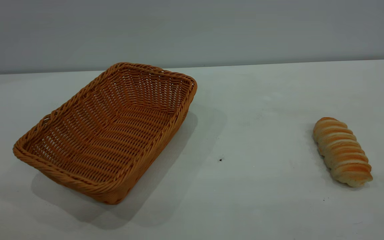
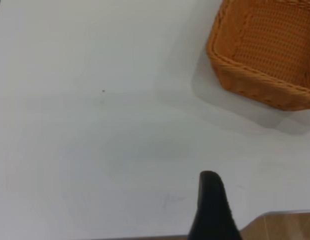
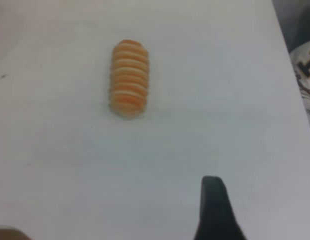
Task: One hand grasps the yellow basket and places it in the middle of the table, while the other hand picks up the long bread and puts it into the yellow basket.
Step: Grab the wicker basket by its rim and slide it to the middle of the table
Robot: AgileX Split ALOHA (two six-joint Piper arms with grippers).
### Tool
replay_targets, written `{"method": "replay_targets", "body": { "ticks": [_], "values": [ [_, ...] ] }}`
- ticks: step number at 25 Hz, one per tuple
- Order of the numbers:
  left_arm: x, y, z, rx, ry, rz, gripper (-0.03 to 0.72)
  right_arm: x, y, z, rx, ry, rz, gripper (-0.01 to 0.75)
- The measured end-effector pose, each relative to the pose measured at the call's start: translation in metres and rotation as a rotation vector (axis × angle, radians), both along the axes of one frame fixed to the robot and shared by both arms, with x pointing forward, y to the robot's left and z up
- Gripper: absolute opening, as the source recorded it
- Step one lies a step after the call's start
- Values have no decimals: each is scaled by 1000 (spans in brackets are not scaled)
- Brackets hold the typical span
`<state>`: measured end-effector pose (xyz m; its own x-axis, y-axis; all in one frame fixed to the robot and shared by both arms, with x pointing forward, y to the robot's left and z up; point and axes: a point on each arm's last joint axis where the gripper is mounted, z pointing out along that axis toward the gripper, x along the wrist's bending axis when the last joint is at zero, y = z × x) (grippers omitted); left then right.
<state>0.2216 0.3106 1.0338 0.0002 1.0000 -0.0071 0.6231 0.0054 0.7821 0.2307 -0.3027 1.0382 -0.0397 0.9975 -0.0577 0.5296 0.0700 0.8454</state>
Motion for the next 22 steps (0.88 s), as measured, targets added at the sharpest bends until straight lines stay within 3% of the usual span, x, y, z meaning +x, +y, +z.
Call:
{"method": "replay_targets", "body": {
  "ticks": [12,22],
  "values": [
    [7,-1,3,-50,31,11,561,0,0,2,12,-10,98,518],
    [85,-14,14,-58,133,-2,561,50,0,58,-69,7,54,526]
  ]
}}
